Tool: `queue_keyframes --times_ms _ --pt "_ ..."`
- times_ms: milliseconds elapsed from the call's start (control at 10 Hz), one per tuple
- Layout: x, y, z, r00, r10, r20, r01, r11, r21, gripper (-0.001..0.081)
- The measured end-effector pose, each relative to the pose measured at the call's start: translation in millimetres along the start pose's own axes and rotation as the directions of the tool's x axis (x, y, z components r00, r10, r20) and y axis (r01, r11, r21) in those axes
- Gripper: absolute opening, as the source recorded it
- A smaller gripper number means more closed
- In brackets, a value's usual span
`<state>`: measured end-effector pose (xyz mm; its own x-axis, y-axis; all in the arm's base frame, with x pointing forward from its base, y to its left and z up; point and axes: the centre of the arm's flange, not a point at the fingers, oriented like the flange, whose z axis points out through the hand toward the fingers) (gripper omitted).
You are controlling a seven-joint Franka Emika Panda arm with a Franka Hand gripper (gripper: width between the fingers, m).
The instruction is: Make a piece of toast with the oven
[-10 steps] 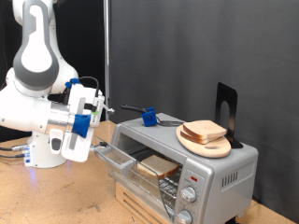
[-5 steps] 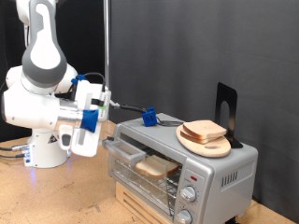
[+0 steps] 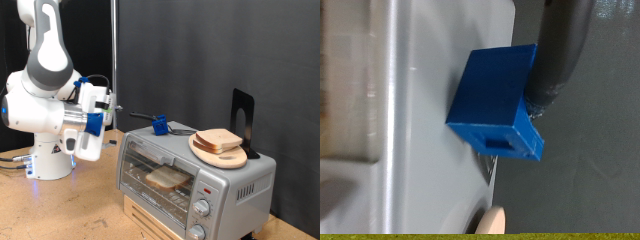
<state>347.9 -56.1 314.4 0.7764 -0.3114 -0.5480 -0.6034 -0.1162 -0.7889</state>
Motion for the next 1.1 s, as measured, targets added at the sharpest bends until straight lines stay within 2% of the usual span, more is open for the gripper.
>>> queue_keyframes --times_ms 300,400,500,600,700,900,1100 --pt "0.5 -9.2 -45.4 0.995 0.023 -0.101 -0.017 0.998 0.067 0.0808" --pt "1.0 -13.4 -53.7 0.993 0.023 -0.117 -0.014 0.997 0.077 0.0808" --pt "0.7 -12.3 -52.1 0.993 0.025 -0.113 -0.017 0.997 0.076 0.0808" --pt "-1.2 -11.1 -50.0 0.997 0.026 -0.077 -0.021 0.997 0.073 0.0808" --pt "-1.9 -10.4 -50.9 0.999 0.029 -0.012 -0.029 0.998 0.064 0.0808" --pt "13.7 -11.3 -64.3 0.994 0.055 0.092 -0.061 0.996 0.067 0.0808" --pt "43.4 -8.4 -71.7 0.992 0.079 0.103 -0.084 0.995 0.054 0.0808"
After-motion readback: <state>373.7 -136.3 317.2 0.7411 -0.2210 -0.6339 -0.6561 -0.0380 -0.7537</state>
